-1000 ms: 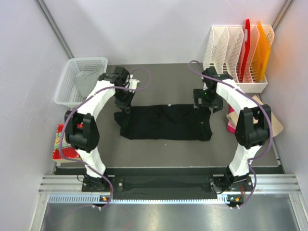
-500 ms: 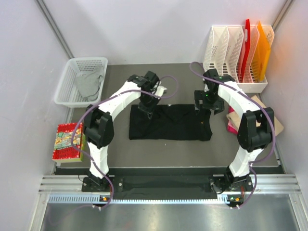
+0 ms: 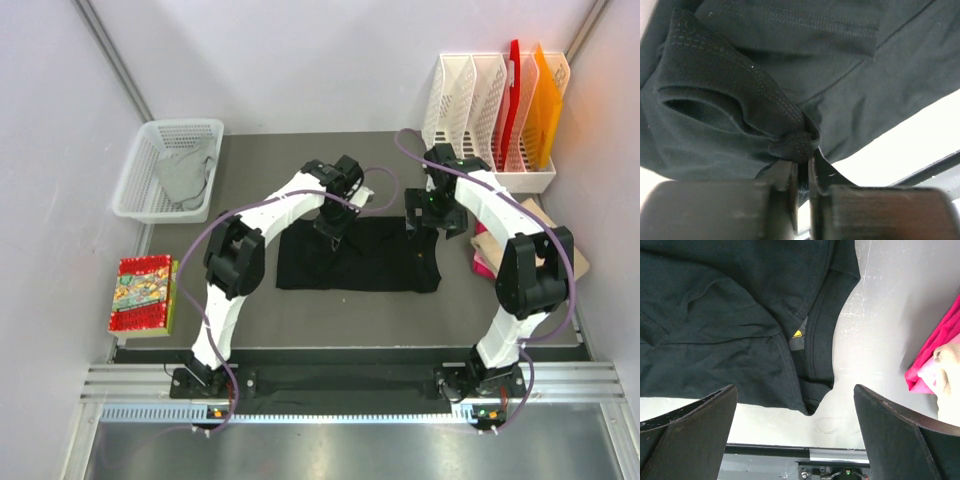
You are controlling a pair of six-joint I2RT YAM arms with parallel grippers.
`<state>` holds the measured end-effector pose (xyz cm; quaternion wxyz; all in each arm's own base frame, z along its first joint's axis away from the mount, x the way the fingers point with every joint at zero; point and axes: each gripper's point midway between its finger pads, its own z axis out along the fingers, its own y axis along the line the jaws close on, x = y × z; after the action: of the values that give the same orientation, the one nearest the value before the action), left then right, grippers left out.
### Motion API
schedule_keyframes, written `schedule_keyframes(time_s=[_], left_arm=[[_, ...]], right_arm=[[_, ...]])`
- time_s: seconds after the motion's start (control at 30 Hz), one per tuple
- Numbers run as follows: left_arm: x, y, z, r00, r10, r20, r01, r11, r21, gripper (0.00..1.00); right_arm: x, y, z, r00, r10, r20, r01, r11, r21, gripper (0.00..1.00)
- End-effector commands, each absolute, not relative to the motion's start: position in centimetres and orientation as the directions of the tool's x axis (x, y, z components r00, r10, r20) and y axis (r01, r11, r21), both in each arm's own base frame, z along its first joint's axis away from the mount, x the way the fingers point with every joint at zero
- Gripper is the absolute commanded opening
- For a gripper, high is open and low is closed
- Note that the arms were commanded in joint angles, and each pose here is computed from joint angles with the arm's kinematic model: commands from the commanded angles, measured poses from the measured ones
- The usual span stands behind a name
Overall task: Fold and stack the t-shirts
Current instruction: Fold the folded rectangular tshirt in 1/3 of the way
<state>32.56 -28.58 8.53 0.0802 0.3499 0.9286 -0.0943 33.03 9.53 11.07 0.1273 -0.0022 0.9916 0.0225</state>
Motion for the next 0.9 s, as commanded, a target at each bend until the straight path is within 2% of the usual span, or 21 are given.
schedule_keyframes(time_s=[0.0, 0.03, 0.07, 0.13, 0.17, 0.2, 0.33, 0.47, 0.57, 0.63, 0.7, 0.87], left_arm=[[33.0, -30.2, 8.6, -0.743, 0.629, -0.229, 0.664, 0.735, -0.135, 0.23], [33.1, -30.4, 8.6, -0.741, 0.630, -0.232, 0.665, 0.735, -0.132, 0.45], [33.5, -30.6, 9.0, -0.738, 0.628, -0.247, 0.667, 0.732, -0.135, 0.58], [33.7, -31.0, 9.8, -0.731, 0.627, -0.268, 0.674, 0.725, -0.140, 0.73], [34.0, -31.2, 10.9, -0.724, 0.622, -0.297, 0.677, 0.722, -0.140, 0.92], [34.2, -31.2, 11.4, -0.720, 0.621, -0.310, 0.680, 0.720, -0.138, 0.97], [35.6, -29.4, 15.1, -0.727, 0.566, -0.389, 0.657, 0.738, -0.152, 0.99], [38.5, -21.6, 17.1, -0.825, 0.391, -0.408, 0.503, 0.837, -0.214, 0.99], [38.3, -16.1, 17.1, -0.889, 0.251, -0.383, 0.384, 0.865, -0.323, 0.99], [36.5, -14.3, 15.5, -0.909, 0.230, -0.347, 0.351, 0.872, -0.342, 0.98], [36.1, -13.8, 14.2, -0.902, 0.244, -0.356, 0.362, 0.876, -0.318, 0.98], [33.5, -14.3, 9.9, -0.936, 0.257, -0.241, 0.332, 0.874, -0.356, 0.95]], right_arm=[[33.5, 10.0, 13.1, -0.948, -0.005, -0.318, -0.025, 0.998, 0.057, 1.00], [33.5, 10.0, 13.1, -0.948, -0.005, -0.320, -0.025, 0.998, 0.057, 1.00], [33.6, 10.0, 13.2, -0.947, -0.005, -0.320, -0.025, 0.998, 0.057, 1.00], [33.6, 10.0, 13.1, -0.948, -0.007, -0.317, -0.026, 0.998, 0.056, 1.00], [33.6, 10.0, 13.0, -0.949, -0.007, -0.316, -0.026, 0.998, 0.056, 1.00], [33.7, 10.1, 12.9, -0.949, -0.006, -0.315, -0.026, 0.998, 0.059, 1.00], [33.8, 10.2, 12.7, -0.950, -0.007, -0.313, -0.027, 0.998, 0.059, 1.00], [33.9, 10.1, 12.5, -0.951, -0.006, -0.308, -0.025, 0.998, 0.056, 1.00], [34.0, 10.5, 12.7, -0.950, -0.009, -0.311, -0.030, 0.998, 0.063, 1.00], [34.2, 11.1, 13.1, -0.948, -0.014, -0.318, -0.038, 0.997, 0.070, 1.00], [34.1, 12.5, 13.2, -0.949, -0.037, -0.312, -0.066, 0.994, 0.082, 1.00], [34.0, 18.3, 14.3, -0.943, -0.113, -0.313, -0.167, 0.974, 0.153, 1.00]])
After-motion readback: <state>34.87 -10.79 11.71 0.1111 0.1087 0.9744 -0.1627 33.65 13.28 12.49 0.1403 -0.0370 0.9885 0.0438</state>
